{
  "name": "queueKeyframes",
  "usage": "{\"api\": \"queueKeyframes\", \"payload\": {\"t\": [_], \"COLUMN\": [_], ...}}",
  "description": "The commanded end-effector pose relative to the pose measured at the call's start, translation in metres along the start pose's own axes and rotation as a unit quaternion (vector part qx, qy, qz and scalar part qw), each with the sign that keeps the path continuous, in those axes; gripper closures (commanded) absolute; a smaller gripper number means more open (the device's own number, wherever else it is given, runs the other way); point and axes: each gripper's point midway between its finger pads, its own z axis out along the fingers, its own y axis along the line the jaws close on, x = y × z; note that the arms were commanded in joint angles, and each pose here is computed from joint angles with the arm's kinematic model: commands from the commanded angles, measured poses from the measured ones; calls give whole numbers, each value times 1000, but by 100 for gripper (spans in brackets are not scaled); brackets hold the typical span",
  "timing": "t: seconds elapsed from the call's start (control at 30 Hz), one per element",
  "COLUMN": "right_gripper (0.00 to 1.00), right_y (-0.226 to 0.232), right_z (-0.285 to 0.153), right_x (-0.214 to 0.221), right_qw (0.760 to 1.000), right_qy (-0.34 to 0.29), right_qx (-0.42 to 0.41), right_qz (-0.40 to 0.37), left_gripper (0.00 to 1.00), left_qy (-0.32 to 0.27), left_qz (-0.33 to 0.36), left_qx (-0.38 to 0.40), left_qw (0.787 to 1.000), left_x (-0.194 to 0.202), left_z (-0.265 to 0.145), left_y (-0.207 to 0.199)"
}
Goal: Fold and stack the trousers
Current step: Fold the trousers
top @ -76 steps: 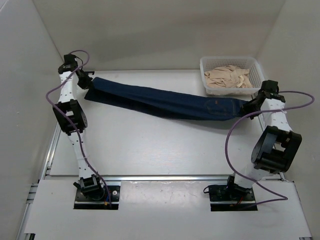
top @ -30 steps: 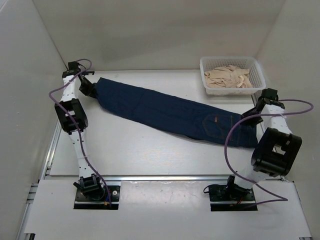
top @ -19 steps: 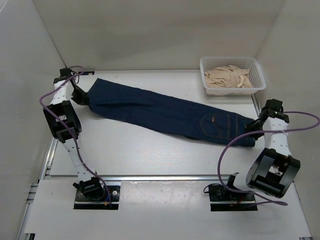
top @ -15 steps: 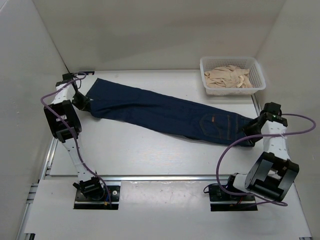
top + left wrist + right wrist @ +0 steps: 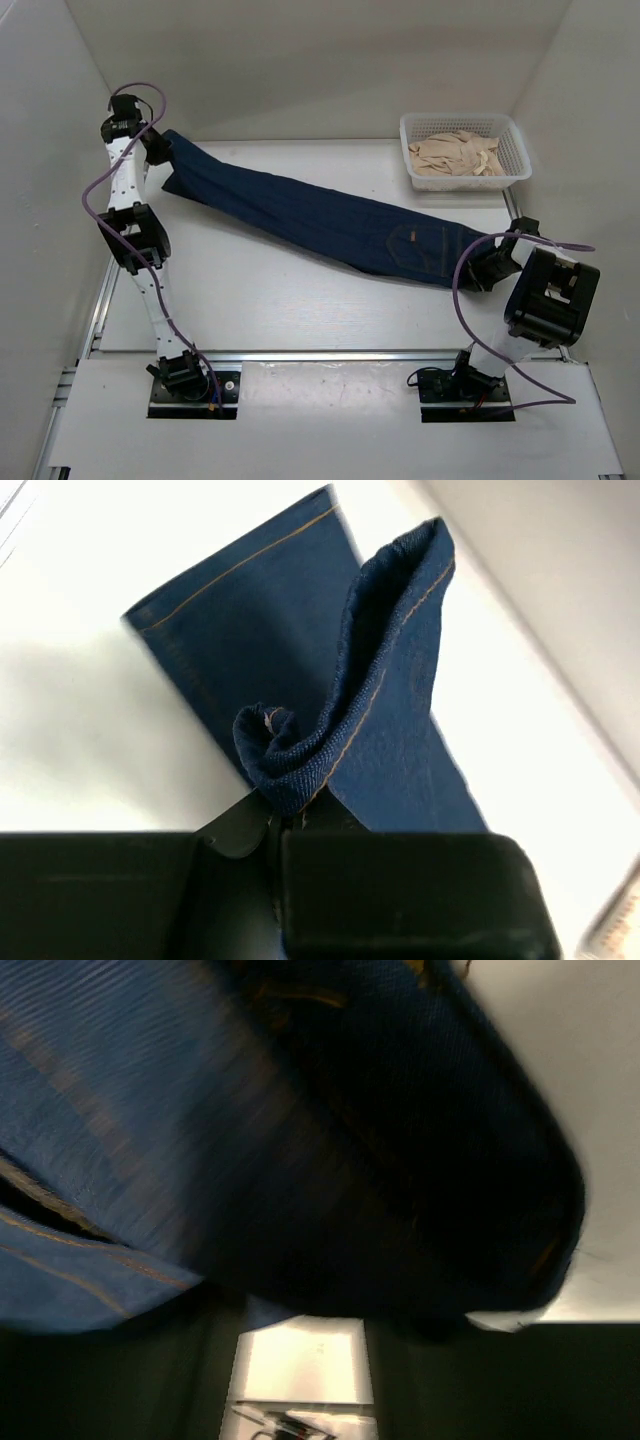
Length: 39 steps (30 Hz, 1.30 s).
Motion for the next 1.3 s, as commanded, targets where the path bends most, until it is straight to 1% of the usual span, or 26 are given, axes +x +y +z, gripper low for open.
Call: {"api": "queueKeyframes", "payload": {"t": [0.0,0.03,0.07,0.17,0.2,0.23,0.33,0.4,0.43,0.47,0.5,0.63,0.77,0.87,0.93,0.97,1.0,1.1,1.2,1.27], "right_gripper": [61,77,100,100,100,100,100,100,100,100,100,100,100,100,100,100,100,100,100,97], "right_y": [18,18,16,14,14,13,7,3,3,2,1,1,5,3,3,2,5,7,16,21], "right_z": [6,7,9,9,9,10,14,15,15,15,15,15,13,13,13,13,11,10,9,7], "right_x": [-27,-27,-32,-37,-37,-38,-35,-31,-31,-31,-29,-29,-31,-29,-29,-30,-33,-35,-42,-46], "right_qw": [999,999,999,998,998,998,998,998,998,998,998,998,998,999,999,998,998,998,998,998], "right_qy": [-33,-38,-46,-54,-54,-57,-53,-46,-46,-46,-43,-43,-43,-39,-39,-42,-46,-49,-51,-57], "right_qx": [-11,-4,7,16,16,20,29,35,35,36,38,38,32,35,35,39,36,33,25,20], "right_qz": [4,7,13,14,14,14,16,19,19,14,15,15,14,11,11,11,9,8,12,15], "left_gripper": [90,90,90,90,90,90,90,90,84,74,46,23,23,20,17,17,17,21,30,39], "left_qy": [-19,-10,-8,3,15,21,52,66,75,80,81,87,97,99,106,99,106,105,100,97], "left_qz": [6,5,5,4,3,-6,-41,-54,-60,-67,-63,-49,-51,-52,-53,-57,-66,-69,-70,-71], "left_qx": [23,24,28,27,20,13,-8,-11,-20,-22,-22,-24,-22,-9,-7,2,4,21,36,42], "left_qw": [1000,1000,1000,1000,1000,1000,998,996,995,994,995,995,994,994,993,993,992,992,992,992], "left_x": [-20,-15,-15,-7,0,4,16,19,25,25,26,30,36,36,41,35,40,44,45,47], "left_z": [-3,9,12,27,37,51,74,77,81,81,78,74,82,88,99,99,109,122,130,134], "left_y": [-11,-10,-11,-7,-1,9,43,59,68,77,77,80,82,78,80,75,76,60,44,38]}}
